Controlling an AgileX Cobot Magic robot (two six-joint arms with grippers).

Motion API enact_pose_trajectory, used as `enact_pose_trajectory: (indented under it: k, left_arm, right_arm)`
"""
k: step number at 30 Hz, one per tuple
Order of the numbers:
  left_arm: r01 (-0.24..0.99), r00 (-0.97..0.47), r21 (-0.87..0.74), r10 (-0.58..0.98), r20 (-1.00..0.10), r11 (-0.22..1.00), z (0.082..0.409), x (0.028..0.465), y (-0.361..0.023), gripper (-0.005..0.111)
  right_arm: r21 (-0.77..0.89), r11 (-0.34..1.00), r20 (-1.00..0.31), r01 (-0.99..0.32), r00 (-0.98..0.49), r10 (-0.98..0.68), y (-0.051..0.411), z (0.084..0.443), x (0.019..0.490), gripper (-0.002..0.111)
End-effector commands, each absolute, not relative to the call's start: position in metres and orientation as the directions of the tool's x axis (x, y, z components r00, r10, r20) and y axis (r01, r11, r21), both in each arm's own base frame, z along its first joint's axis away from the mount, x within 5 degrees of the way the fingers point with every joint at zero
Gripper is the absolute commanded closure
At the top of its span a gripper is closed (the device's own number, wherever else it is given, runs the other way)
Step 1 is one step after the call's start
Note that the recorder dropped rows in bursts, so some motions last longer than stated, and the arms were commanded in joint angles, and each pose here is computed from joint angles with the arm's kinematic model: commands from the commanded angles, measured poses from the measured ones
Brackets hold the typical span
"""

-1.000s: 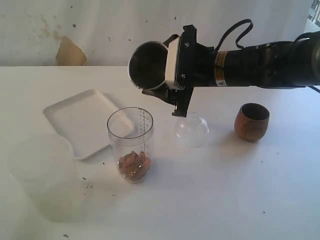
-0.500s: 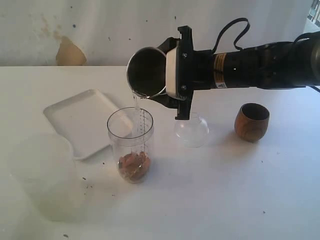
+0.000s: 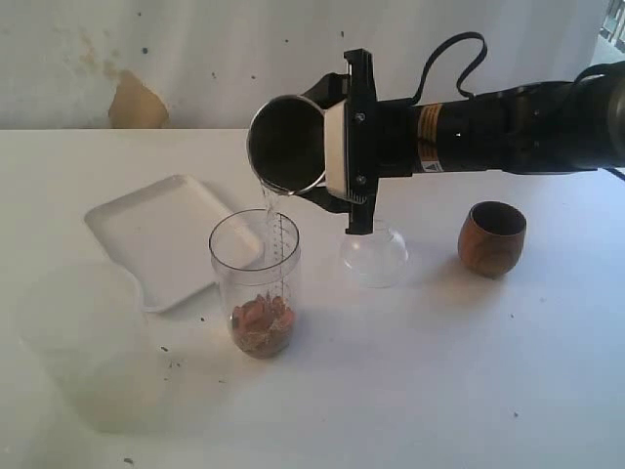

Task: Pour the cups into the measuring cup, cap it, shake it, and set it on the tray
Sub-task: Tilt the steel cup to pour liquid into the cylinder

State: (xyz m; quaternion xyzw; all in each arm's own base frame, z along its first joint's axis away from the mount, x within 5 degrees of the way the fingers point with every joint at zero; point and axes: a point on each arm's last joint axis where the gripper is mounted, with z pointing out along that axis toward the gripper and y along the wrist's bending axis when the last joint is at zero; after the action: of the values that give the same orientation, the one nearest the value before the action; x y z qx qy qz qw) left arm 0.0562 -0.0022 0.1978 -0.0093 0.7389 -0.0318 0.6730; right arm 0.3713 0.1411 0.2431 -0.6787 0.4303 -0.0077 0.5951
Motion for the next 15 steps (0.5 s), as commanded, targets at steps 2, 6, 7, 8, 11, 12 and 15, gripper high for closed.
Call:
enact_pose_trajectory:
  k: [2,6,7,8,11,12,15]
  left_arm:
    - [0.026,-0.087,-0.067,-0.064,-0.994,0.997,0.1976,0.0561,-0.002,0.106]
    - [0.026,-0.087,-0.067,-0.064,-0.994,0.997,0.1976,0.0561,-0.002,0.106]
    - [0.026,-0.087,-0.067,-0.064,-0.994,0.997,0.1976,0.0561,-0.002,0.106]
    - [0.026,-0.087,-0.067,-0.064,-0.994,0.997,0.1976,0.0561,-0.002,0.106]
    - [0.026,-0.087,-0.067,-0.064,-0.994,0.997,0.1976,0.0561,-0.002,0.106]
    - [0.026,-0.087,-0.067,-0.064,-0.994,0.997,0.1976,0.0561,-0.002,0.106]
    - [0.026,-0.087,-0.067,-0.064,-0.994,0.997,0.1976,0.0561,-0.002,0.106]
  right_arm:
    - [-0.842,0.089,-0.482,-0.532,0.668,-0.568,0.1426,0.2551,0.3699,0.108]
    - [-0.861,0.071,-0.449,-0.504,0.685,-0.574,0.1424,0.2553,0.3703,0.108]
    - [-0.861,0.071,-0.447,-0.503,0.685,-0.575,0.1423,0.2557,0.3707,0.108]
    - [-0.862,0.071,-0.445,-0.501,0.684,-0.578,0.1422,0.2561,0.3711,0.108]
    - [-0.879,0.049,-0.41,-0.475,0.698,-0.587,0.1417,0.2557,0.3717,0.108]
    - [-0.88,0.047,-0.408,-0.473,0.699,-0.588,0.1417,0.2557,0.3717,0.108]
    - [-0.884,0.041,-0.398,-0.467,0.701,-0.591,0.1415,0.2555,0.3719,0.108]
